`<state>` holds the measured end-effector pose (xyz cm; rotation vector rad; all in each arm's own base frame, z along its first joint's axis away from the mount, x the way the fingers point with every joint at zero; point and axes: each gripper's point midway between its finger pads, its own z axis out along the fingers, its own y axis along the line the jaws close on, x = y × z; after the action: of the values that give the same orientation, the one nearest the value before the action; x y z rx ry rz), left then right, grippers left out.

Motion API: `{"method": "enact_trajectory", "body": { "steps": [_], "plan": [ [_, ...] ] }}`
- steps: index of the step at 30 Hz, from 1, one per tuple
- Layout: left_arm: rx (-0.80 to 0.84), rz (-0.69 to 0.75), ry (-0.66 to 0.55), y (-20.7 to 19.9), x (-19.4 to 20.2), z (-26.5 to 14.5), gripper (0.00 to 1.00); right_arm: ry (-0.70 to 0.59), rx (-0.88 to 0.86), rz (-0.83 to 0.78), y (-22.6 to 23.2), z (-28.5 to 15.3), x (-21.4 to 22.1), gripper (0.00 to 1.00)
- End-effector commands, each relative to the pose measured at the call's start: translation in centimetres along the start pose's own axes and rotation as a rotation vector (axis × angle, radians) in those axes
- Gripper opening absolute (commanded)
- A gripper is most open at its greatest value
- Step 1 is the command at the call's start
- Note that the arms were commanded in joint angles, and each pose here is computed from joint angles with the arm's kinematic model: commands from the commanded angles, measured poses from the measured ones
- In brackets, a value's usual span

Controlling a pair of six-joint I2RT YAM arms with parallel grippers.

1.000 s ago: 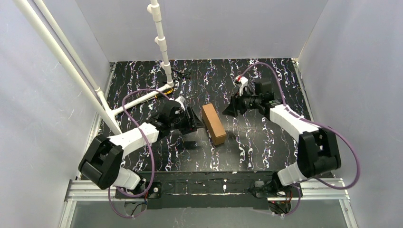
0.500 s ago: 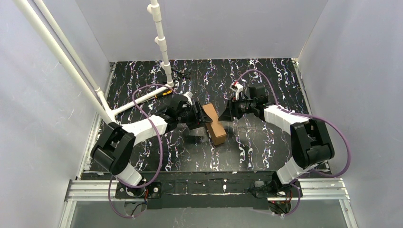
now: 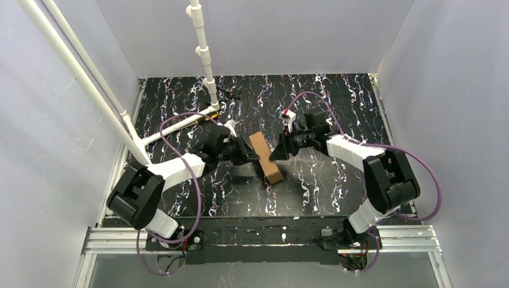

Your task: Fold the paper box

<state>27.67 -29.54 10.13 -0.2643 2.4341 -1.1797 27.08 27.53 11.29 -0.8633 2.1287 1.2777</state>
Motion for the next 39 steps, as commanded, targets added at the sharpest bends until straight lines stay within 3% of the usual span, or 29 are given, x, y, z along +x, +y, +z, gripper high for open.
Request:
{"method": "enact_trajectory", "body": {
  "steps": [1, 12, 18, 20, 26, 33, 39],
  "plan": [
    [-0.121, -0.024, 0.001, 4.8, 1.9, -1.8, 0.10, -0.051, -0.073, -0.136, 2.8, -0.9, -2.3, 0.64],
    [-0.179, -0.029, 0.005, 7.8, 2.8, -3.5, 0.19, -0.006, -0.005, -0.255, 1.7, -2.0, -2.0, 0.67],
    [-0.248, -0.016, 0.023, 8.2, 2.4, -3.6, 0.16, 0.000, 0.104, -0.266, -0.9, -3.1, -2.2, 0.66],
    [-0.264, -0.022, 0.029, 8.6, 2.5, -3.4, 0.10, 0.002, 0.231, -0.242, -3.2, -3.4, -2.2, 0.63],
    [-0.253, -0.026, 0.076, 7.9, 1.8, -1.2, 0.03, 0.080, 0.380, -0.188, -6.5, -2.0, -0.2, 0.32],
    [-0.227, -0.014, 0.132, 6.1, 0.9, 2.5, 0.03, 0.195, 0.384, -0.227, -6.3, 1.3, 2.3, 0.26],
    [-0.161, 0.011, 0.160, 3.0, -1.3, 6.7, 0.03, 0.142, 0.413, -0.193, -6.9, 0.1, 0.7, 0.26]
  ]
}}
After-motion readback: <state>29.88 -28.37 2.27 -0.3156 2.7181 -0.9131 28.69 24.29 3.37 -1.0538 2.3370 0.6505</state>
